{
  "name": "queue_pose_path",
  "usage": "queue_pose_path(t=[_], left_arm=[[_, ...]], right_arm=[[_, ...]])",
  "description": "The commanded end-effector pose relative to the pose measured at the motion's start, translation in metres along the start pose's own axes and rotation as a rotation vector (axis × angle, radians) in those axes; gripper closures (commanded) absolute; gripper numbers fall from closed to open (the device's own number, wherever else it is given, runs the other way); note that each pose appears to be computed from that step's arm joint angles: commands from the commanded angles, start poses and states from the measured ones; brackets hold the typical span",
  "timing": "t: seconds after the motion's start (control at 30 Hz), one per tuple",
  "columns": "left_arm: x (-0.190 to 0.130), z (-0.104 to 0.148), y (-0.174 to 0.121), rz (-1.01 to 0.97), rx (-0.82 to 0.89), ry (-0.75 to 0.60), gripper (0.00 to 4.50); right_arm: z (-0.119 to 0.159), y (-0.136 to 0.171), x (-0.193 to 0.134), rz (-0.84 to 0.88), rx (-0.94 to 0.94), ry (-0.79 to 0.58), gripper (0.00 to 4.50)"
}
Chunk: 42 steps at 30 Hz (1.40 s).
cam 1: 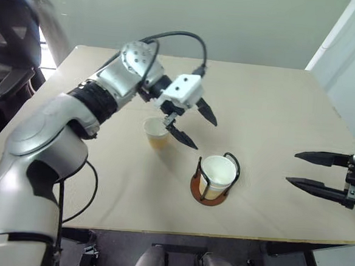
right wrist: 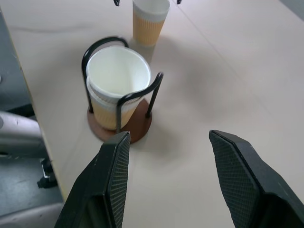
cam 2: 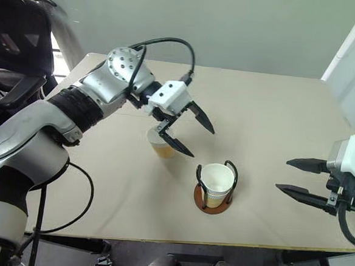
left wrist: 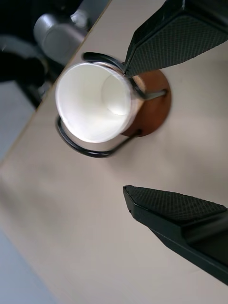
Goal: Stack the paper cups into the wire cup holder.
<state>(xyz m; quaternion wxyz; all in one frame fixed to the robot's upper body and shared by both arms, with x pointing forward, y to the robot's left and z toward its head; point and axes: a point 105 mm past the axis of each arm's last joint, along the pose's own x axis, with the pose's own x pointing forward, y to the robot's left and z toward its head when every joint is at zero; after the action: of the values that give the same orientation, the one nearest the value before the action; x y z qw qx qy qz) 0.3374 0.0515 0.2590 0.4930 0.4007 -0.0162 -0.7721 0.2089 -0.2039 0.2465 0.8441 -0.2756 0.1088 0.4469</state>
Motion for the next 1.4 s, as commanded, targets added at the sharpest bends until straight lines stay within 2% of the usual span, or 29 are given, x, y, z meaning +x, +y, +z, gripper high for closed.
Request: queue_pose_path(t=[0.03, 0.13, 0.27, 0.37, 0.47, 0.77, 0.87, 1.17, 1.33, 1.4], left_arm=[[-0.031, -0.016, 0.002, 0.102, -0.071, 0.061, 0.6], [-0.053, -0.053, -0.006, 0.211, -0.196, 0.154, 0.6], [-0.05, -0.087, -0.022, 0.232, -0.307, 0.22, 0.6], [-0.042, -0.096, -0.028, 0.214, -0.341, 0.216, 0.6], [-0.038, -0.099, -0.03, 0.198, -0.35, 0.222, 0.6], [-0.036, -0.119, -0.041, 0.19, -0.364, 0.328, 0.6], [-0.031, -0.117, -0.04, 0.171, -0.364, 0.31, 1.23], [-0.038, -0.106, -0.031, 0.194, -0.336, 0.29, 4.48], [-0.047, -0.094, -0.023, 0.211, -0.294, 0.29, 4.48], [-0.053, -0.076, -0.011, 0.238, -0.247, 0.251, 4.48]], right_arm=[[0.002, -0.005, 0.002, 0.014, -0.045, -0.001, 1.82], [0.004, -0.01, 0.007, 0.039, -0.063, -0.013, 1.82], [0.024, -0.007, 0.008, 0.106, -0.101, -0.103, 1.82], [0.03, -0.001, 0.003, 0.147, -0.107, -0.123, 1.82], [0.024, -0.001, 0.001, 0.135, -0.093, -0.092, 1.82], [0.016, -0.003, 0.0, 0.083, -0.081, -0.046, 1.82], [0.016, -0.003, 0.0, 0.077, -0.084, -0.041, 1.82], [0.012, -0.003, -0.004, 0.056, -0.074, -0.019, 1.82], [0.012, -0.004, -0.005, 0.051, -0.075, -0.015, 1.82], [0.012, -0.003, -0.006, 0.053, -0.075, -0.013, 1.82]])
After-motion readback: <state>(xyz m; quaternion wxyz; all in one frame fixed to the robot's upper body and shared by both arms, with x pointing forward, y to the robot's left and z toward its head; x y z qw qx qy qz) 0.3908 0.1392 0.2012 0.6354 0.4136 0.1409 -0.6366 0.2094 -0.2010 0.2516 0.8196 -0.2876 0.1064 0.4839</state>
